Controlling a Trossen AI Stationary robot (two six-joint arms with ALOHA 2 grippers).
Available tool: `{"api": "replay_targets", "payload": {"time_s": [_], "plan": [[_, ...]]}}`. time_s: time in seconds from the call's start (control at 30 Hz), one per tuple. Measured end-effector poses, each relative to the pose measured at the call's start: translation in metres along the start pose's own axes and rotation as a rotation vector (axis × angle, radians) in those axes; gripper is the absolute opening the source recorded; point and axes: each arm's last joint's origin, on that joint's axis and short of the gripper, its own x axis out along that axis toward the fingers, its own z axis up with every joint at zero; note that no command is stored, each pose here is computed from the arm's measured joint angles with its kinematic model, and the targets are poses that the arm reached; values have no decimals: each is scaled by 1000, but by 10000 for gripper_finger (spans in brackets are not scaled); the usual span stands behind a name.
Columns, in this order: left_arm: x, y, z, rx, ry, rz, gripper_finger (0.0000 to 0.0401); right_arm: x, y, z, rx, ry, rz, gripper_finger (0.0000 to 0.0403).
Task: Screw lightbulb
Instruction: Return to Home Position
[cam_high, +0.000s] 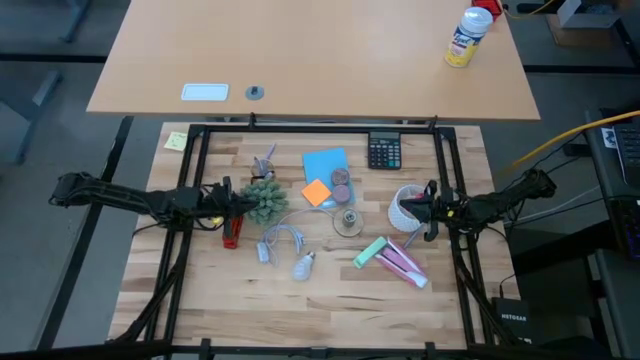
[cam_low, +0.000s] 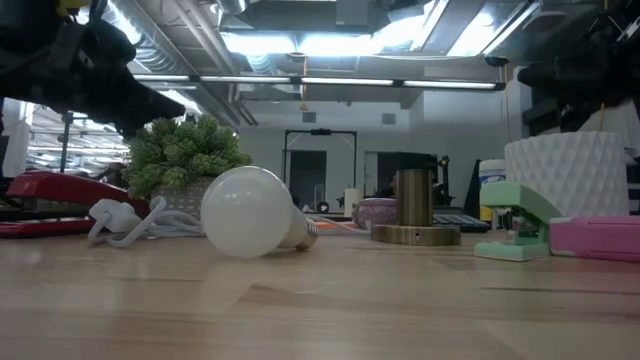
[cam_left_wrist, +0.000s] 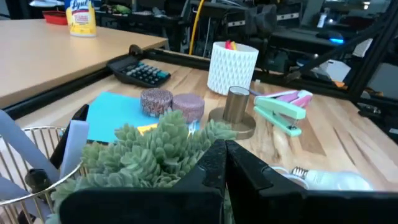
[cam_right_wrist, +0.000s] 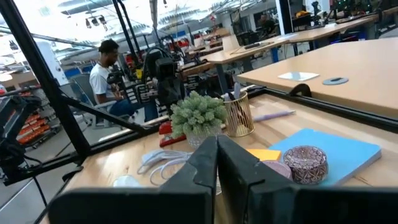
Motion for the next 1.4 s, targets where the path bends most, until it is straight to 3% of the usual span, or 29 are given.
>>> {"api": "replay_targets", "payload": {"time_s": [0.33, 0.77, 1.4], "plan": [[0, 2, -8, 104, 82, 18, 1, 0, 0, -1, -3, 3, 6, 17], [-1, 3, -14, 122, 141, 26, 1, 0, 0, -1, -2, 4, 6, 17], [-20, 6, 4, 64, -56, 1, 1, 0, 0, -1, 1, 0, 7, 17]]}}
